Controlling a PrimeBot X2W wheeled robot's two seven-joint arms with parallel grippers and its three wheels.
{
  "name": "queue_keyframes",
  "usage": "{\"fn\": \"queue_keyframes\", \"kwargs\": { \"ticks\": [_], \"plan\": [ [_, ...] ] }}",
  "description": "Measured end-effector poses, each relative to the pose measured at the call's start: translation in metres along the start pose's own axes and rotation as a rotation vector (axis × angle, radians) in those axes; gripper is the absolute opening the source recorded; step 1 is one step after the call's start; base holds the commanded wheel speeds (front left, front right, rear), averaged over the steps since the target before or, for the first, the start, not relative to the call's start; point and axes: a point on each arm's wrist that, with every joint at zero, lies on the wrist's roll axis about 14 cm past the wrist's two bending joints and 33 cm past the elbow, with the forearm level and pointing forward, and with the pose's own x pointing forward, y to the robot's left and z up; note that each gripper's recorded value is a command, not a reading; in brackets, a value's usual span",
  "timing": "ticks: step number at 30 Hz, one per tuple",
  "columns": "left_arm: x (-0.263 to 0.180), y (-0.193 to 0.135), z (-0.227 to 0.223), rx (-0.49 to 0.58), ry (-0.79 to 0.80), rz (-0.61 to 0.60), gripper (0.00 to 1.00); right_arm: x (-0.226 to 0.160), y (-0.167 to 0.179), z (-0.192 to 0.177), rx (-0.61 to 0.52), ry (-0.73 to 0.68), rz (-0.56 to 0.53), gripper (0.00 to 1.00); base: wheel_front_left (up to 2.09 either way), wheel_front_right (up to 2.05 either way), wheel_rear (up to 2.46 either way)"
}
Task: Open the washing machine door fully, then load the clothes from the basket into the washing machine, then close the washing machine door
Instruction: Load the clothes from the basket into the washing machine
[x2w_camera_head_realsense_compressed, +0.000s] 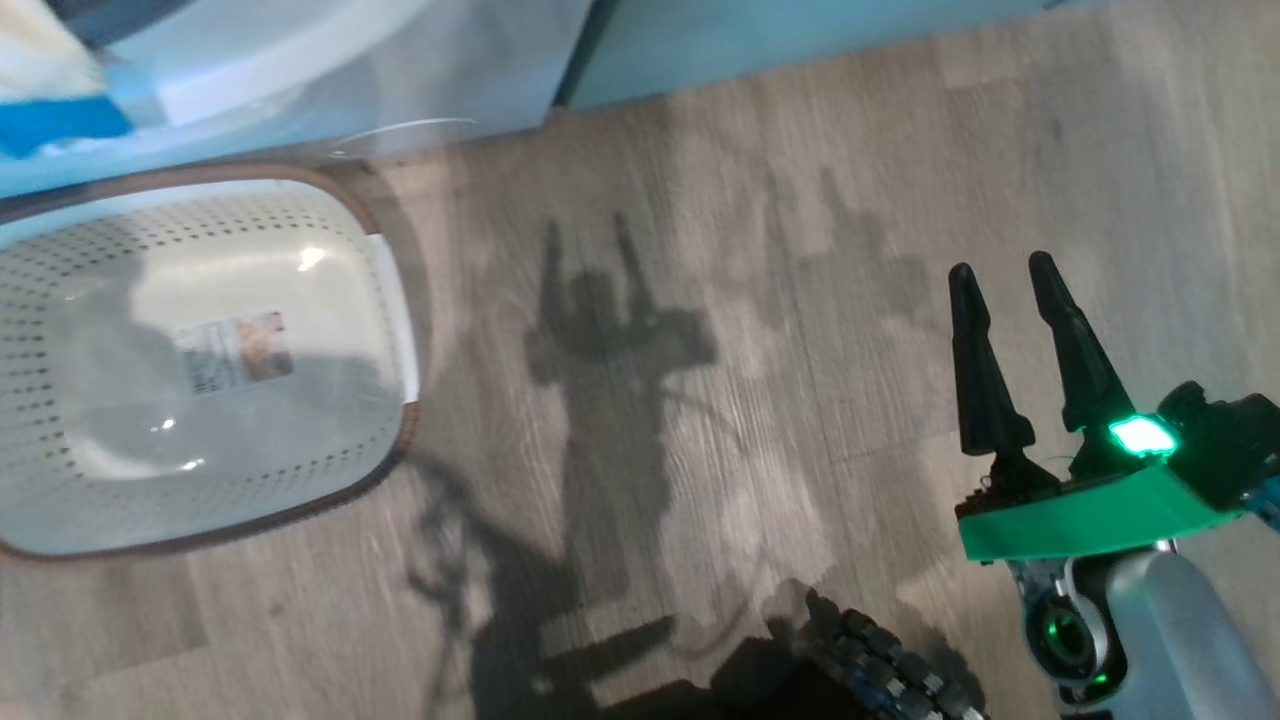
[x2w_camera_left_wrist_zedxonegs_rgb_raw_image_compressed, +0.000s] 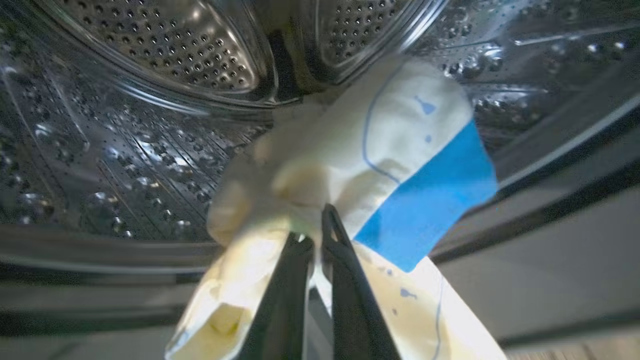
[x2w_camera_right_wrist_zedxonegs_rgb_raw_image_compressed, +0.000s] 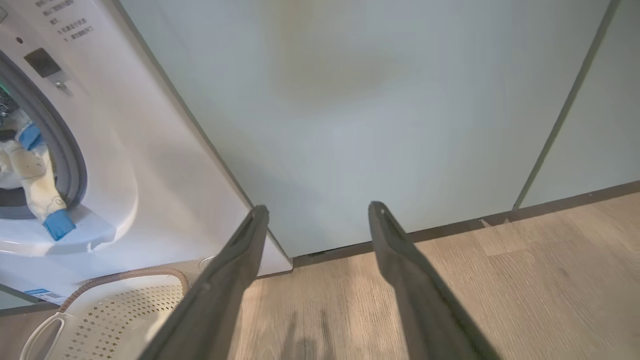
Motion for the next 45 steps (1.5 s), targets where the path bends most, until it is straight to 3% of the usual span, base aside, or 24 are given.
{"fn": "queue_keyframes", "kwargs": {
  "ticks": [9, 19, 23, 29, 41, 42, 43, 44, 45],
  "plan": [
    [0.038, 0.001, 0.023, 0.063, -0.096, 0.040, 0.00, -0.004, -0.010, -0.007, 0.008, 0.027, -0.036, 1.00, 0.00, 0.00, 0.00],
    [0.063, -0.004, 0.081, 0.111, -0.419, 0.078, 0.00, -0.002, -0.020, -0.010, 0.007, 0.041, -0.066, 1.00, 0.00, 0.00, 0.00],
    [0.066, -0.016, 0.100, 0.181, -0.523, 0.048, 0.00, -0.003, -0.022, -0.012, 0.008, 0.048, -0.076, 1.00, 0.00, 0.00, 0.00],
    [0.091, -0.011, 0.055, 0.156, -0.340, 0.047, 0.00, -0.002, -0.024, -0.017, 0.006, 0.063, -0.082, 1.00, 0.00, 0.00, 0.00],
    [0.103, -0.013, -0.003, -0.013, -0.072, 0.041, 0.00, 0.008, -0.018, -0.017, 0.010, 0.053, -0.052, 1.00, 0.00, 0.00, 0.00],
    [0.103, -0.014, -0.005, -0.031, -0.058, 0.039, 0.27, 0.008, -0.017, -0.017, 0.011, 0.051, -0.049, 1.00, 0.00, 0.00, 0.00],
    [0.101, -0.014, -0.004, -0.036, -0.057, 0.040, 0.27, 0.008, -0.016, -0.016, 0.012, 0.049, -0.047, 1.00, 0.00, 0.00, 0.00],
    [0.100, -0.014, -0.002, -0.044, -0.059, 0.045, 0.56, 0.008, -0.015, -0.015, 0.014, 0.047, -0.044, 1.00, 0.00, 0.00, 0.00],
    [0.099, -0.013, 0.001, -0.055, -0.063, 0.047, 1.00, 0.009, -0.014, -0.014, 0.015, 0.043, -0.041, 1.00, 0.00, 0.00, 0.00]
  ]
}}
